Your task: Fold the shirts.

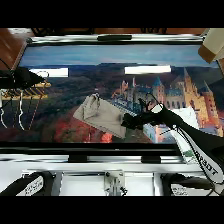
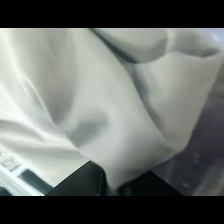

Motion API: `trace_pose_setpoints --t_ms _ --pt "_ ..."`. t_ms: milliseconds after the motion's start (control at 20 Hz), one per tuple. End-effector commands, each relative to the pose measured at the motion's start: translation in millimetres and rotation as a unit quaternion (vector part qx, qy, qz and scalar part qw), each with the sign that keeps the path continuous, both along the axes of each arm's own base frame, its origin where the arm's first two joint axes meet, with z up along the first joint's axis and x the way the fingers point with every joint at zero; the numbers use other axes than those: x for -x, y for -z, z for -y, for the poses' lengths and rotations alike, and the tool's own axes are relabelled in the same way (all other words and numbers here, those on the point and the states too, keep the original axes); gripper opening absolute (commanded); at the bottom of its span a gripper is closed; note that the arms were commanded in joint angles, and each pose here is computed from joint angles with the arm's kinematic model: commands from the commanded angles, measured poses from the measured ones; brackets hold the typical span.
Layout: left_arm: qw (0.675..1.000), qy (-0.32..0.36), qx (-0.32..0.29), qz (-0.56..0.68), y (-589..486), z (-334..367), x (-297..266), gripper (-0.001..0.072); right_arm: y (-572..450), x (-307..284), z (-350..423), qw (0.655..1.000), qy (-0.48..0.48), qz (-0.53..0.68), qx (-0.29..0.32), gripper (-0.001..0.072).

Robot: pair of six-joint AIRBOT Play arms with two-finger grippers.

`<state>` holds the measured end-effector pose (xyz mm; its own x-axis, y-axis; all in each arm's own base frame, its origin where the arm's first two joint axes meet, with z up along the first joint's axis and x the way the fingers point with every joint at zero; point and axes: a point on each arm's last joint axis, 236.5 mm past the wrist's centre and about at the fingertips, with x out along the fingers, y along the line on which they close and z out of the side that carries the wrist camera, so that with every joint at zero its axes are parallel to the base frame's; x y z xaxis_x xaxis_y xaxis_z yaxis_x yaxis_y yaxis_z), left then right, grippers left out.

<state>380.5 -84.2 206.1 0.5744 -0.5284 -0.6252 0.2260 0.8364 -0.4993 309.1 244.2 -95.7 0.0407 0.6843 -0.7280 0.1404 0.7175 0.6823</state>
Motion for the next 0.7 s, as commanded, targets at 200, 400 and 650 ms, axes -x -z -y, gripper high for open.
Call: trace_pose_setpoints --t_ms 200,400,650 --pt "1.0 -0.001 0.001 0.0 0 0 0 0.0037 -177 -86 41 0.966 0.004 0.25 -0.07 0.0067" --pt "1.0 -0.001 0.002 0.0 -1 0 0 0.0038 -250 -90 132 0.952 0.05 0.3 0.041 0.0067" --pt "1.0 -0.001 0.002 0.001 -1 0 0 0.0037 -265 -65 255 0.937 0.136 0.271 0.175 0.0067"
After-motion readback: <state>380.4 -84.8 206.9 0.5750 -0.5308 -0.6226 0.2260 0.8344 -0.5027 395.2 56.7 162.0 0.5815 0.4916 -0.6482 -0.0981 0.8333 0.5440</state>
